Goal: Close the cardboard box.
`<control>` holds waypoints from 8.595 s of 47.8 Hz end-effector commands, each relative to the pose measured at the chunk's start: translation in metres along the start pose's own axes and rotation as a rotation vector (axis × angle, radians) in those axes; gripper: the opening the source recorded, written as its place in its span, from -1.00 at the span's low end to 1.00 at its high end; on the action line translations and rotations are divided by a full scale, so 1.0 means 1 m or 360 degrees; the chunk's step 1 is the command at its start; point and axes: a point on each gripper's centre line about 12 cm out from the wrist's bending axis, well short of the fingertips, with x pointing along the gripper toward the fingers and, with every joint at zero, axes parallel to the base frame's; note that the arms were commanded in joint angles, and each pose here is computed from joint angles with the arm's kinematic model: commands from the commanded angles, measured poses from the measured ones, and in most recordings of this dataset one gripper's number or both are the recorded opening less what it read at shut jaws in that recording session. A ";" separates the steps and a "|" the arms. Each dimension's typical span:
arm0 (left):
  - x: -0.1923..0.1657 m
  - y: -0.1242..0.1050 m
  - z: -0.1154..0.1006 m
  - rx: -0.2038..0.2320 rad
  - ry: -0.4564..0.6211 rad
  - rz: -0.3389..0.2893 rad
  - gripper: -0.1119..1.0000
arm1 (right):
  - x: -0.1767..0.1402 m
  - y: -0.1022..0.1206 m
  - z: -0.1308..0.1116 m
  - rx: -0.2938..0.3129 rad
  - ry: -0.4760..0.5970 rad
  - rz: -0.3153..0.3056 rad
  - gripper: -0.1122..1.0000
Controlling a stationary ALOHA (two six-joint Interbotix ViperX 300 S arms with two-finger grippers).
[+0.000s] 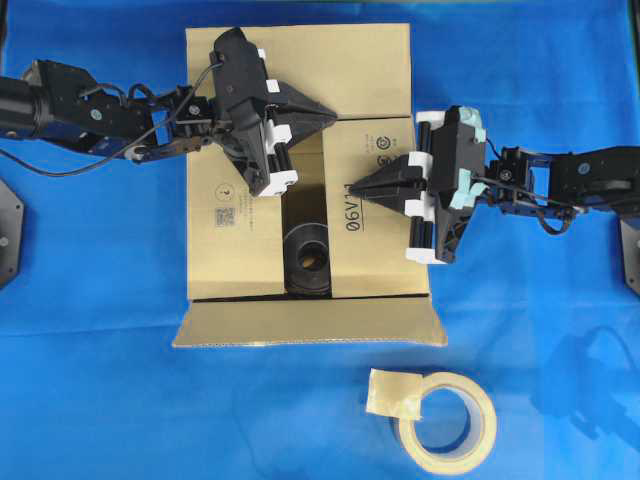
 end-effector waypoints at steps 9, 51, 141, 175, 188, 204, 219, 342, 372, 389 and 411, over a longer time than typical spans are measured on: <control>0.001 0.001 0.011 -0.0002 -0.0051 0.0003 -0.80 | -0.011 0.007 0.027 0.0006 -0.0085 0.0031 -0.80; -0.001 0.001 0.008 -0.0004 -0.0041 0.0002 -0.80 | -0.124 0.142 0.050 -0.0244 -0.0272 0.0787 -0.80; 0.000 -0.006 0.011 -0.0016 -0.0052 -0.0023 -0.80 | -0.043 0.043 -0.024 0.0011 0.0176 0.0183 -0.80; -0.038 -0.003 0.101 0.0015 -0.0218 -0.0024 -0.80 | -0.040 0.045 -0.013 -0.0006 0.0130 0.0194 -0.80; -0.040 0.054 0.125 0.0113 -0.0118 0.0182 -0.80 | -0.040 0.045 -0.012 -0.0010 0.0121 0.0192 -0.80; -0.016 0.121 0.110 0.0081 0.0240 0.0352 -0.80 | -0.039 0.043 -0.011 -0.0011 0.0113 0.0187 -0.80; 0.002 0.126 0.087 0.0050 0.0550 0.0302 -0.80 | -0.039 0.043 -0.010 -0.0012 0.0108 0.0186 -0.80; -0.075 -0.038 0.009 -0.0291 0.0415 -0.0146 -0.80 | -0.034 0.009 0.007 0.0045 -0.0010 0.0032 -0.80; -0.075 -0.039 0.014 -0.0294 0.0338 -0.0157 -0.80 | -0.035 0.002 -0.001 0.0065 0.0016 0.0000 -0.80; -0.083 -0.039 0.014 -0.0294 0.0231 -0.0169 -0.80 | -0.041 0.001 -0.015 0.0066 0.0009 -0.0007 -0.80; -0.111 -0.049 0.002 -0.0254 -0.0078 -0.0263 -0.80 | -0.036 0.003 -0.021 0.0056 0.0027 0.0002 -0.80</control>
